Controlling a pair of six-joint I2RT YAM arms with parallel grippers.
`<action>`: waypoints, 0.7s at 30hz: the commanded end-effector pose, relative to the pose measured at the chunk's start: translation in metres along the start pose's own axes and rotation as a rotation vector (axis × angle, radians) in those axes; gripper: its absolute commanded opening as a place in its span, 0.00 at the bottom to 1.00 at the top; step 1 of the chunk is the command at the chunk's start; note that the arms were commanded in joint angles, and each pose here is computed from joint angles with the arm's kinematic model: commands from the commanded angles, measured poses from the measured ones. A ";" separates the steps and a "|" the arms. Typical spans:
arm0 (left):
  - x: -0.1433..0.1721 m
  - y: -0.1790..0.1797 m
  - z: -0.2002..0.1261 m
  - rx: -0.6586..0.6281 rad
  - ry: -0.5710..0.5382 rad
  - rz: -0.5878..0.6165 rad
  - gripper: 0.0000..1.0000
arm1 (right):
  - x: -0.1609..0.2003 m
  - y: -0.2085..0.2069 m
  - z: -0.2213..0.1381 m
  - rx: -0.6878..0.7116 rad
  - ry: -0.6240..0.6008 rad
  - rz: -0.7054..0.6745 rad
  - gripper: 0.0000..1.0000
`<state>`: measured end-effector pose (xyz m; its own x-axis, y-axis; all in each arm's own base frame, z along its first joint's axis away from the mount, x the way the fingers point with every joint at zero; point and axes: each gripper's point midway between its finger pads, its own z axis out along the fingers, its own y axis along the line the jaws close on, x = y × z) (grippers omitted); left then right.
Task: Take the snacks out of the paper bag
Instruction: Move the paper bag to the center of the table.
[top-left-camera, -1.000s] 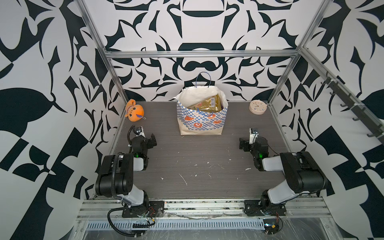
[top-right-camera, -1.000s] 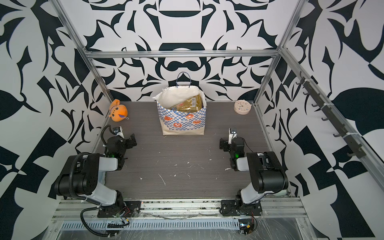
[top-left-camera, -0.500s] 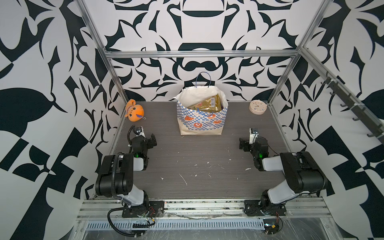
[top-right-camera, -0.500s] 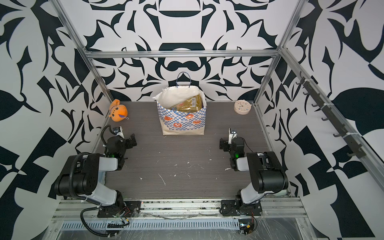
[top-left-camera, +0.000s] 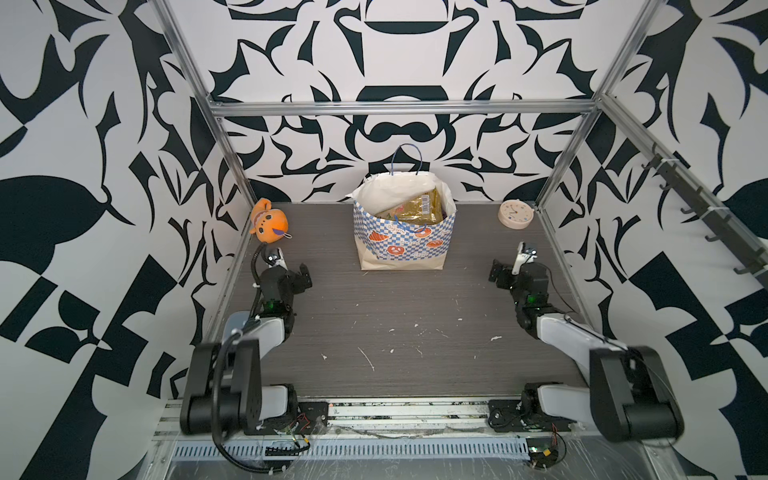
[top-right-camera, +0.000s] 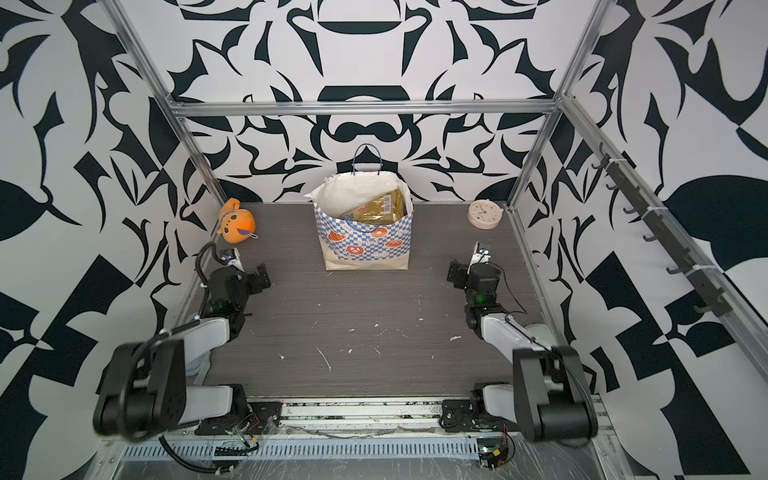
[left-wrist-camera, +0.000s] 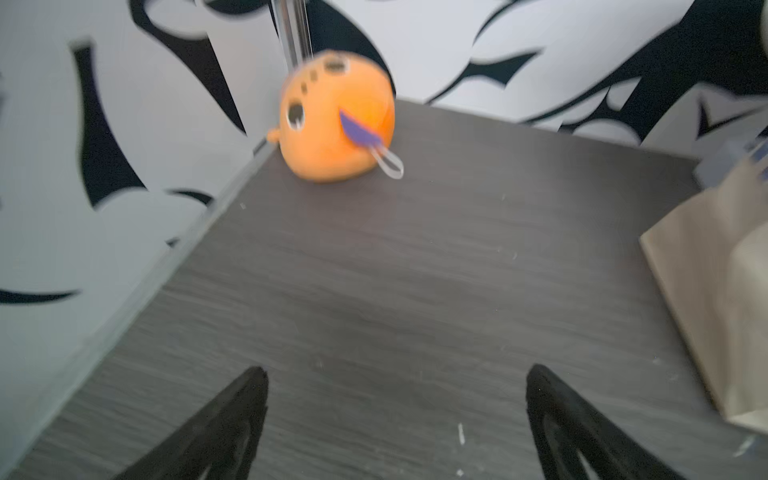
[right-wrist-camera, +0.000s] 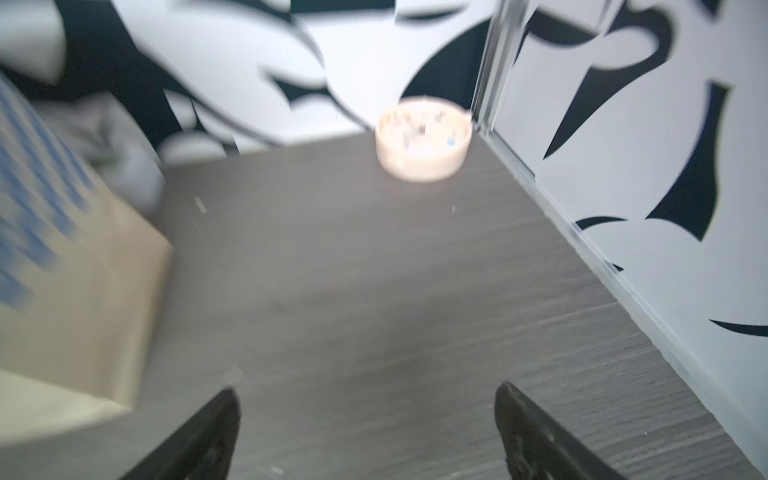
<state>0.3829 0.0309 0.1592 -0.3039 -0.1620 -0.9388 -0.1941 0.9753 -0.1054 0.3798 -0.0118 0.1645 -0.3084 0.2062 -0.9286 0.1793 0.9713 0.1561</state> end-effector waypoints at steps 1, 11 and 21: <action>-0.083 -0.026 -0.033 0.094 -0.042 -0.133 1.00 | -0.053 0.038 -0.031 -0.177 -0.019 0.119 0.87; -0.168 -0.112 0.006 0.346 0.245 -0.233 1.00 | -0.139 0.153 -0.031 -0.277 0.121 -0.021 0.75; -0.134 -0.202 0.049 0.457 0.532 -0.055 1.00 | -0.151 0.201 0.030 -0.241 0.374 -0.053 0.82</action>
<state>0.5305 -0.1197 0.2959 -0.6536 -0.2142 -0.7258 0.1219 0.9168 -0.3803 0.5000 0.1536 0.3362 -0.5361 0.1615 -0.8286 -0.0904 0.9649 0.2465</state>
